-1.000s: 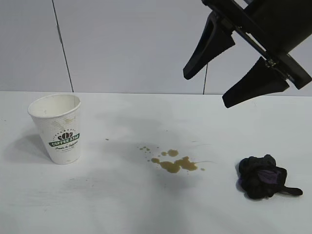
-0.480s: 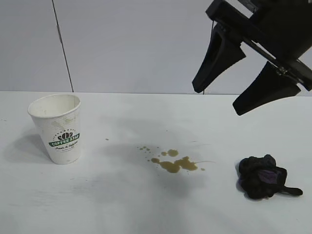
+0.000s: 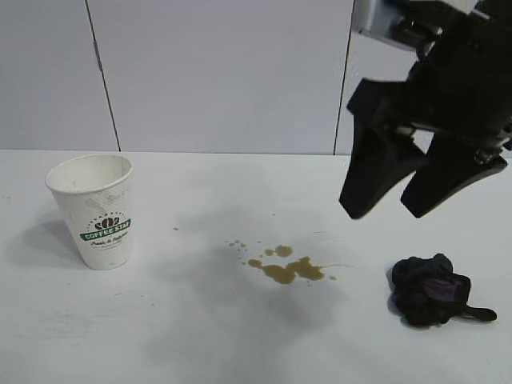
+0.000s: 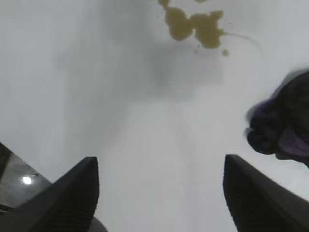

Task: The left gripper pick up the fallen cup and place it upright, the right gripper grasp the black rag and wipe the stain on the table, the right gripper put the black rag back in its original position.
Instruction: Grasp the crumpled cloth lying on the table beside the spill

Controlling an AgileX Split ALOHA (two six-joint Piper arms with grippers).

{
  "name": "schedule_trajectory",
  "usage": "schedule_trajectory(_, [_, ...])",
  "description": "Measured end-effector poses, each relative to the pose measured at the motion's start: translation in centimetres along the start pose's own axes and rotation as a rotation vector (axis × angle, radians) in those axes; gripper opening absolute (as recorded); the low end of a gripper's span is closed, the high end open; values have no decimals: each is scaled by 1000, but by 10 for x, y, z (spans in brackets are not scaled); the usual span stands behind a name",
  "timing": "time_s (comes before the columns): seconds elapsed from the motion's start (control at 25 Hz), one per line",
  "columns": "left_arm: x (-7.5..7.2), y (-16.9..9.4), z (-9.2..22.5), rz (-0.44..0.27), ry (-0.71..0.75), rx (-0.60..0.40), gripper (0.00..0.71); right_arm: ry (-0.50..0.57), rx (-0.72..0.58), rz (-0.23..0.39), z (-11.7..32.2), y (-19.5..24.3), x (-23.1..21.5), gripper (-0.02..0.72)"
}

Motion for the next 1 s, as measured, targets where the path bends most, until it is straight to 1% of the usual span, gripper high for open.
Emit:
schedule_trajectory(0.04, [0,0,0,0,0,0,501,4,-1,21,-2,6,-4,495])
schedule_trajectory(0.16, [0,0,0,0,0,0,501,28,-16,51,-9,21,-9,495])
schedule_trajectory(0.32, [0,0,0,-1,0,0,501,41,-23,69,-14,38,-11,495])
schedule_trajectory(0.44, [0,0,0,-2,1,1,501,80,-26,71,-16,40,-17,495])
schedule_trajectory(0.68, [1,0,0,-3,1,1,501,203,-2,87,-13,39,-52,505])
schedule_trajectory(0.8, [1,0,0,-3,1,1,501,224,-4,86,-14,39,-57,505])
schedule_trajectory(1.0, [1,0,0,-3,1,1,501,244,-63,57,-26,40,-54,505])
Point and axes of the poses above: a point on each arm's last joint axis where the gripper is mounted, y pointing out along that axis toward the gripper, x along the wrist's bending axis when the last joint is at zero, z = x × y, the point moved 10 cm from there along y, pointing out along that axis toward the gripper, and after that the axes turned 13 degrees about y, right-handed, at the moved point
